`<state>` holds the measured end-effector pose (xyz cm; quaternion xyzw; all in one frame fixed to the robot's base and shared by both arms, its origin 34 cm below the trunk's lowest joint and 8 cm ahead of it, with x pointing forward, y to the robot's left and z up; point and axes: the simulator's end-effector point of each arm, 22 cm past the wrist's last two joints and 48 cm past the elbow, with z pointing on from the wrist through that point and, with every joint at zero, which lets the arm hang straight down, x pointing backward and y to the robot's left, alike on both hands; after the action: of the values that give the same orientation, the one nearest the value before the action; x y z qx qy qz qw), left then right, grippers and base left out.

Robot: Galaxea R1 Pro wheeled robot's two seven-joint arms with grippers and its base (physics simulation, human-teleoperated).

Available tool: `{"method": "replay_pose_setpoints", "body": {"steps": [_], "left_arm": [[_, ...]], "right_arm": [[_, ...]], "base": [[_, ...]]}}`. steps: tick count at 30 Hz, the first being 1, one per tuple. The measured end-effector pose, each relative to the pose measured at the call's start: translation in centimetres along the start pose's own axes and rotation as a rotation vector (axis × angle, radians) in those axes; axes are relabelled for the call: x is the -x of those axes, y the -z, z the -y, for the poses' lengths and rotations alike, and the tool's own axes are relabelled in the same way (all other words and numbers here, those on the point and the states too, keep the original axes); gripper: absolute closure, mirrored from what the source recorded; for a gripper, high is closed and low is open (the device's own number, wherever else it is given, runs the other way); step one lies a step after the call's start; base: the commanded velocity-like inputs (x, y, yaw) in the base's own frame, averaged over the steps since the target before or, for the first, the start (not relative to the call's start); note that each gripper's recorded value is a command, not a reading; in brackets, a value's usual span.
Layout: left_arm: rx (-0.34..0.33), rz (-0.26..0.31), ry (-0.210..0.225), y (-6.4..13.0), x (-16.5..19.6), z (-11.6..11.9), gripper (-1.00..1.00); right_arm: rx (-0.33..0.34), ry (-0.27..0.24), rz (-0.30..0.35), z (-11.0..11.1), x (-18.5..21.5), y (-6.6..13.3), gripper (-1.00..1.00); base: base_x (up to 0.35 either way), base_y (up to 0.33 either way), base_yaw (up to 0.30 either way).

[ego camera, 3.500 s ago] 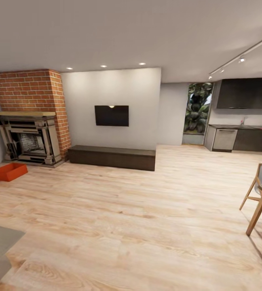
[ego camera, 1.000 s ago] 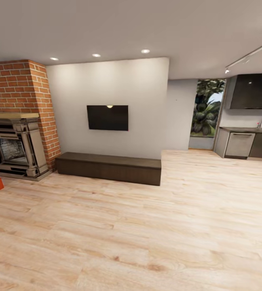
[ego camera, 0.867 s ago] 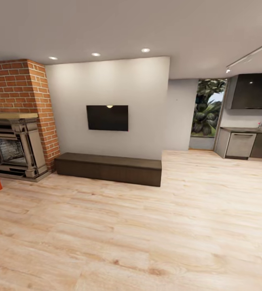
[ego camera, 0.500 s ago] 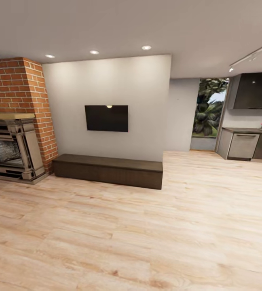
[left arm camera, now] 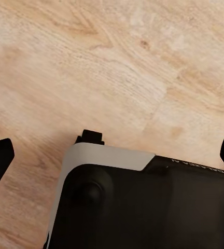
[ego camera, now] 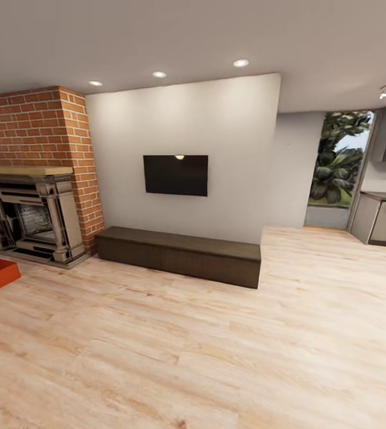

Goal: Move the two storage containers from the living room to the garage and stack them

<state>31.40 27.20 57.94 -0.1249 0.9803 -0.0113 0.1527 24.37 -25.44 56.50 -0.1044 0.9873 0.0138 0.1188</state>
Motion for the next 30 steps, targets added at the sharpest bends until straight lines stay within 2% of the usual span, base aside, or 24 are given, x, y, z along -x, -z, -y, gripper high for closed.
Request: {"method": "replay_pose_setpoints", "body": {"steps": [6, 30], "left_arm": [[0.0, 0.0, 0.0, -0.01, 0.02, 0.01, -1.0], [-0.003, 0.009, -0.012, -0.04, 0.44, 0.04, -1.0]], "right_arm": [[-0.004, 0.001, -0.002, 0.25, -0.06, 0.01, -1.0], [-0.005, -0.011, -0.002, 0.19, -0.07, -0.01, -1.0]], "base": [[0.154, 0.0, 0.274], [0.004, 0.0, 0.282]]}}
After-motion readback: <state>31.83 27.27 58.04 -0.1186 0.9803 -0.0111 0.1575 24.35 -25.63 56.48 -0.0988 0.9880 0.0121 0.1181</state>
